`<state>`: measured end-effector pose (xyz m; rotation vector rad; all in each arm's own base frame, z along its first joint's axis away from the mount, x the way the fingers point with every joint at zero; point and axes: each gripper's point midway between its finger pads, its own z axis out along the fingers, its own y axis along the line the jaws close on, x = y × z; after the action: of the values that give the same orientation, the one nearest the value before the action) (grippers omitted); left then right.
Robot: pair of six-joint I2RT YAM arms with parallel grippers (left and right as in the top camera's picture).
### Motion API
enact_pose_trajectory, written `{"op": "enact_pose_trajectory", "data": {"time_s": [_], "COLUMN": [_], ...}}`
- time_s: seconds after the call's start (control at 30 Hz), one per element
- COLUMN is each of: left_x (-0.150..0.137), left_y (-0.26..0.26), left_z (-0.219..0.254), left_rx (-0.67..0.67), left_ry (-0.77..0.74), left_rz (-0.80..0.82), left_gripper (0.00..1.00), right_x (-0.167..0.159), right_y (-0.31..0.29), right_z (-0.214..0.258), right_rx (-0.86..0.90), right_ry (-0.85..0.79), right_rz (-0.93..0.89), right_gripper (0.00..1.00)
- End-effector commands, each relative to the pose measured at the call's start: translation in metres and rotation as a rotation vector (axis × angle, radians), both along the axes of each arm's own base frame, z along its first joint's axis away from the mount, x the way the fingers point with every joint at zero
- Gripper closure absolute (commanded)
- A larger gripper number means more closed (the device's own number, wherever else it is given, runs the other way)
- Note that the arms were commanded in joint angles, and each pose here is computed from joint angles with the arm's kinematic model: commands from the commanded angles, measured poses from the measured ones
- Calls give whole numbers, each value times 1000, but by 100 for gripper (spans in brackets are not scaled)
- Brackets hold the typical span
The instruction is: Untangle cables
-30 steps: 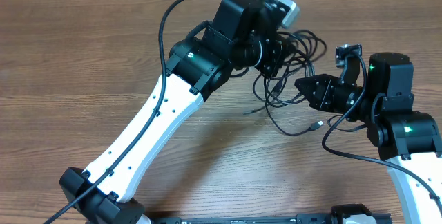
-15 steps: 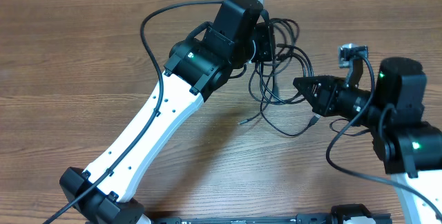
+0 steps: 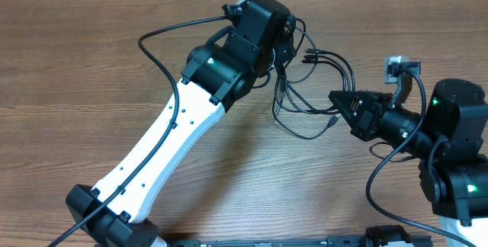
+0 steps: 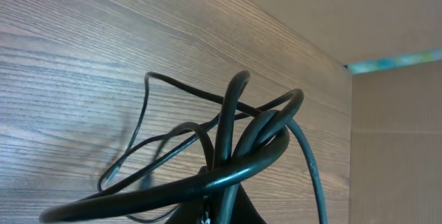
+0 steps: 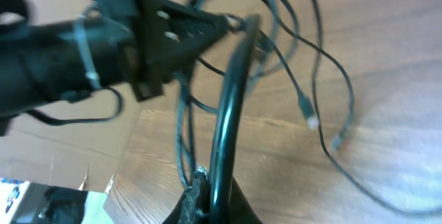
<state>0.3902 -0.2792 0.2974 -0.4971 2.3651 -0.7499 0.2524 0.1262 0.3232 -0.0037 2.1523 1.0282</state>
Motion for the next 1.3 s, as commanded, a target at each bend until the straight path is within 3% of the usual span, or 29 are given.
{"op": "enact_pose_trajectory", "data": {"time_s": [0.0, 0.3, 0.53, 0.77, 0.93, 1.07, 1.27], "left_x": [8, 9, 2, -10, -11, -9, -8], "left_y": [13, 12, 15, -16, -20, -16, -25], "left_z": [17, 19, 10, 19, 20, 20, 29], "left_rx": [-3, -1, 37, -72, -45, -40, -87], "left_ry": [-55, -63, -31, -14, -45, -47, -66], "left_rz": [61, 54, 36, -118, -177, -173, -212], "left_gripper": [96, 96, 96, 96, 96, 96, 96], "right_x": [-2, -3, -1, 6, 6, 7, 8], "right_y": [-11, -13, 10, 12, 12, 9, -17], "right_z": [-8, -12, 33, 56, 57, 47, -2], "right_rx": [-21, -15, 90, 159, 161, 149, 45], "right_ry": [48, 85, -101, -149, -154, -111, 83], "right_rz": [-80, -104, 47, 31, 31, 3, -178], "right_gripper": [96, 96, 96, 96, 96, 96, 96]}}
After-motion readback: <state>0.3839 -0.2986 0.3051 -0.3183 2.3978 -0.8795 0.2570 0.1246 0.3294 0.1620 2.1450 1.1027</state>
